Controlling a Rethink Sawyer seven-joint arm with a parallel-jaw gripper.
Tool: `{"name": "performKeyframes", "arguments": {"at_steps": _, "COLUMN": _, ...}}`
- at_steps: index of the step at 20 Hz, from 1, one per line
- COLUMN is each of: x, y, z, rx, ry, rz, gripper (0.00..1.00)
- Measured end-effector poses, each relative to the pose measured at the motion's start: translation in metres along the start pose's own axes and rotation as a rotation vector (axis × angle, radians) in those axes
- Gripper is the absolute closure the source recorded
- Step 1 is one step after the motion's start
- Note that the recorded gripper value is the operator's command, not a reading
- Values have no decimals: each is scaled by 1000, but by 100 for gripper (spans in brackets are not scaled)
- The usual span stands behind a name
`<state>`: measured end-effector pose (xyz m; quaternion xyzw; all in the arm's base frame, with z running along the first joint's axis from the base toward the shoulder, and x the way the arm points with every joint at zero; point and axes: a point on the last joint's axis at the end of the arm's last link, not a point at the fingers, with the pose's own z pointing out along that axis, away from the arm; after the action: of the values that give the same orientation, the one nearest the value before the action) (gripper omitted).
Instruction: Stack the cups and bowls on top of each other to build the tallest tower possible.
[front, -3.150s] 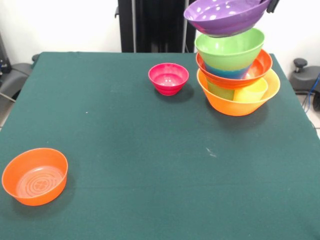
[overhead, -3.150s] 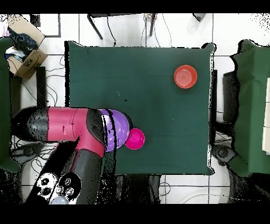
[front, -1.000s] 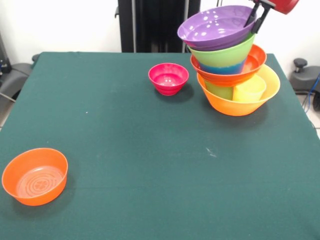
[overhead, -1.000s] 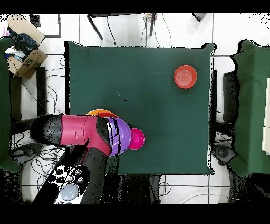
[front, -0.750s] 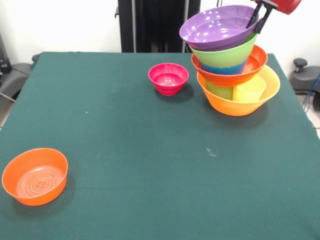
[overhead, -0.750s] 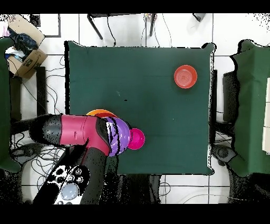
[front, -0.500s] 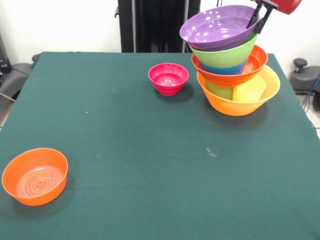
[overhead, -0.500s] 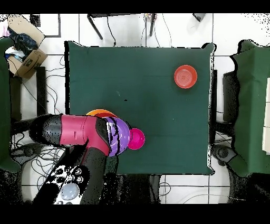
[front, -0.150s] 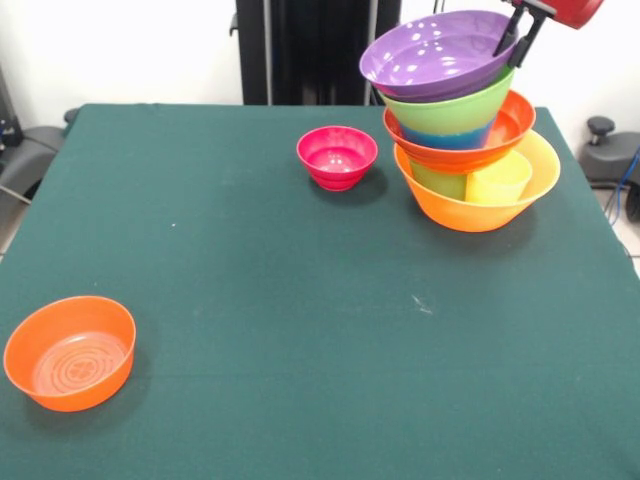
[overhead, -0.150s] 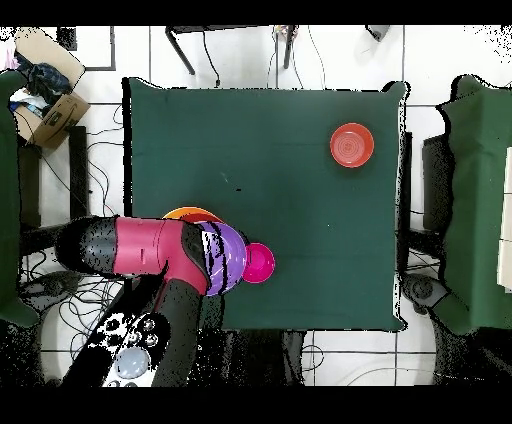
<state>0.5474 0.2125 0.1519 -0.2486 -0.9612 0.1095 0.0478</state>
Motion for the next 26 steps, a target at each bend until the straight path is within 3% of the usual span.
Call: {"name": "performKeyframes", "arguments": {"at_steps": 26, "x": -7, "y": 7, "z": 1, "rx": -2, "ry": -12, "rz": -6, "gripper": 100}}
